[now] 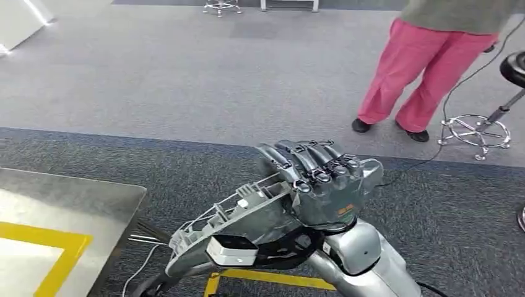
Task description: Take the parts from the cabinet and place them on the table.
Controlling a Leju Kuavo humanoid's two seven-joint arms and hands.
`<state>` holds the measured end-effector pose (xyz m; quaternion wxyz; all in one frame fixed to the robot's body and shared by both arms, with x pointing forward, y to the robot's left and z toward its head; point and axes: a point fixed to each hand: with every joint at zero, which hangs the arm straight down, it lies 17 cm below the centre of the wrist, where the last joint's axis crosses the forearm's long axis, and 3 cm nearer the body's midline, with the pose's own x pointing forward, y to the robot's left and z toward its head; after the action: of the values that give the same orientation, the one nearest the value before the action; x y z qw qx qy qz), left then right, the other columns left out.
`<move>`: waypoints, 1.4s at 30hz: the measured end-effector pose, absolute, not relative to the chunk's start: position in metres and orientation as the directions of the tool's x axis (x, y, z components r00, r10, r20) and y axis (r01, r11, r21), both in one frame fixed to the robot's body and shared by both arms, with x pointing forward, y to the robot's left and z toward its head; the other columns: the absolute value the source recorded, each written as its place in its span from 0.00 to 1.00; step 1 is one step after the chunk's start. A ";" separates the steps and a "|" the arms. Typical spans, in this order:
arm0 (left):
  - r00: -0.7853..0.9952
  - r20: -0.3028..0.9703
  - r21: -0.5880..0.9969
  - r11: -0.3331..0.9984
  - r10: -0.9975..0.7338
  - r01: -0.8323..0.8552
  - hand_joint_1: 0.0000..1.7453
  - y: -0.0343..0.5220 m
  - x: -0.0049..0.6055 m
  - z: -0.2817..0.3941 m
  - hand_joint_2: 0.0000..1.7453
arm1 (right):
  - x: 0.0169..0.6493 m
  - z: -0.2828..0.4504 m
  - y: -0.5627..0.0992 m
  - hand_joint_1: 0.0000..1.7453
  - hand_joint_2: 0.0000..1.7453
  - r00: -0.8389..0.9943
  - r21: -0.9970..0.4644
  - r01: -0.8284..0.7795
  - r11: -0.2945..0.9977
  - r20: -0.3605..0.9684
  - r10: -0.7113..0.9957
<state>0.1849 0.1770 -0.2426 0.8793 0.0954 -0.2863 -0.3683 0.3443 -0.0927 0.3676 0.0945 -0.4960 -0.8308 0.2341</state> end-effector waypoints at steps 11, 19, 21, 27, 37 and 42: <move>0.559 0.438 0.380 0.709 -0.704 0.594 0.00 0.175 0.188 -0.241 1.00 | 0.343 0.370 -0.091 1.00 1.00 -0.494 -0.477 0.781 0.404 -0.076 0.866; 0.566 0.437 0.373 0.714 -0.699 0.592 0.00 0.174 0.186 -0.242 1.00 | 0.342 0.370 -0.088 1.00 1.00 -0.501 -0.477 0.778 0.409 -0.077 0.862; 0.572 0.433 0.369 0.716 -0.696 0.592 0.00 0.175 0.183 -0.243 1.00 | 0.342 0.370 -0.088 1.00 1.00 -0.501 -0.478 0.777 0.409 -0.077 0.862; 0.571 0.424 0.372 0.710 -0.703 0.598 0.00 0.177 0.183 -0.244 1.00 | 0.343 0.371 -0.088 1.00 1.00 -0.499 -0.477 0.778 0.409 -0.075 0.863; 0.552 0.413 0.381 0.688 -0.725 0.618 0.00 0.178 0.182 -0.244 1.00 | 0.342 0.372 -0.087 1.00 1.00 -0.502 -0.475 0.777 0.413 -0.073 0.862; 0.539 0.415 0.387 0.679 -0.733 0.624 0.00 0.175 0.186 -0.243 1.00 | 0.342 0.371 -0.087 1.00 1.00 -0.503 -0.476 0.776 0.414 -0.072 0.861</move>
<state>0.1860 0.1747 -0.2426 0.8720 0.0967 -0.2813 -0.3889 0.3418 -0.0869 0.3711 0.0922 -0.4898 -0.8357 0.2305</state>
